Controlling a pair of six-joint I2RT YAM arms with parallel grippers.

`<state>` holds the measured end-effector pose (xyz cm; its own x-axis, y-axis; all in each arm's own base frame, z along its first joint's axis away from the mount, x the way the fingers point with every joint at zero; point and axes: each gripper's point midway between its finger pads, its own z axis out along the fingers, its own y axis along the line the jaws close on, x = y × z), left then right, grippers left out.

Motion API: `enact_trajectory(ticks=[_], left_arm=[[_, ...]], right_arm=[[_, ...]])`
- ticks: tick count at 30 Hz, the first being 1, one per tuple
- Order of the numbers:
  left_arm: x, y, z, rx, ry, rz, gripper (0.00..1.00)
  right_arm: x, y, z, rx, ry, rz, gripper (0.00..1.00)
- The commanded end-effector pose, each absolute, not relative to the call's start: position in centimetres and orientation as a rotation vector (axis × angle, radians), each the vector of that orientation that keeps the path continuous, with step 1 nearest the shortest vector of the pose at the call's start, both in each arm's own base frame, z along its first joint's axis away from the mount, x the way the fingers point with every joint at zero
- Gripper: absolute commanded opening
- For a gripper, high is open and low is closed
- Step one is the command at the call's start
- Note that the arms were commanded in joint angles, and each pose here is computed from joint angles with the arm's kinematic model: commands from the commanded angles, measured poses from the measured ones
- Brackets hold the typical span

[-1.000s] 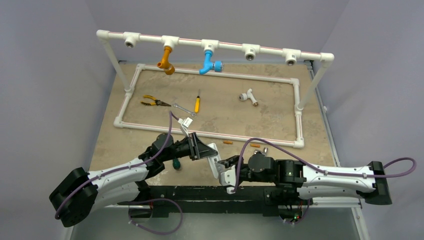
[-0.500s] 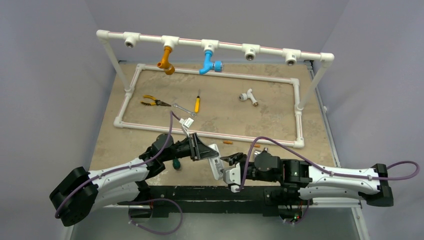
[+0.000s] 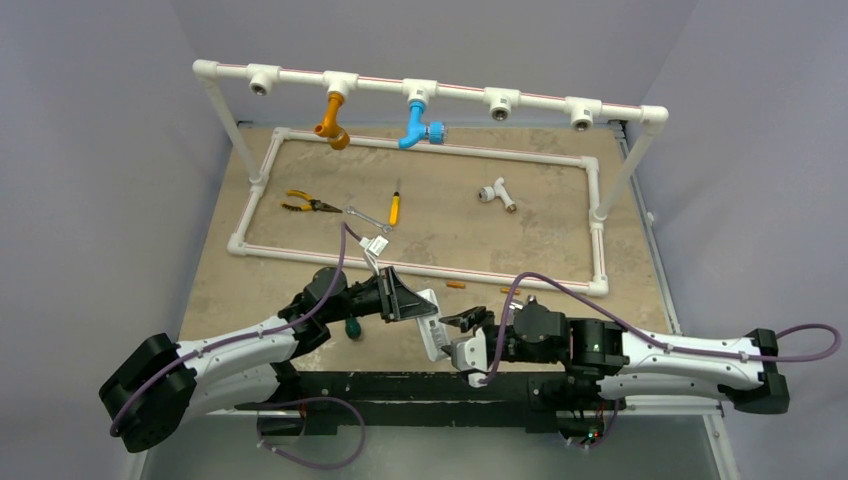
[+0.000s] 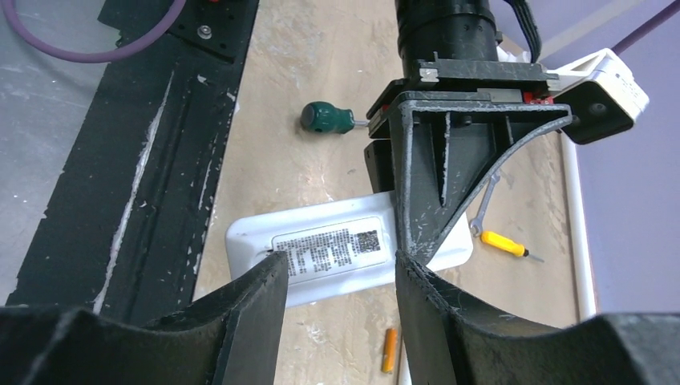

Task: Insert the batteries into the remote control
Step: Remove the battery cover from the remote control.

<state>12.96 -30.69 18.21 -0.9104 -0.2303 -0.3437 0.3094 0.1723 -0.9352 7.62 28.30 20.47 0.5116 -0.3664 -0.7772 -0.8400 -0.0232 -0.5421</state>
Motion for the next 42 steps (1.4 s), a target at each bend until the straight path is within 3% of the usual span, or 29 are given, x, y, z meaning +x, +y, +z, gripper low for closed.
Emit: enact_trajectory(ticks=[1, 22, 42], left_arm=[[13.3, -30.9, 20.8, 0.093, 1.950, -1.822, 0.00], [12.7, -31.0, 21.2, 0.117, 1.938, -1.858, 0.00], [12.7, -30.9, 20.6, 0.113, 1.954, -1.852, 0.00]], right_arm=[[6.7, 29.0, 21.7, -1.614, 1.038, 0.595, 0.50], [8.6, 29.4, 19.8, -1.659, 1.070, 0.449, 0.49], [10.1, 29.1, 23.7, -1.491, 1.006, 0.401, 0.48]])
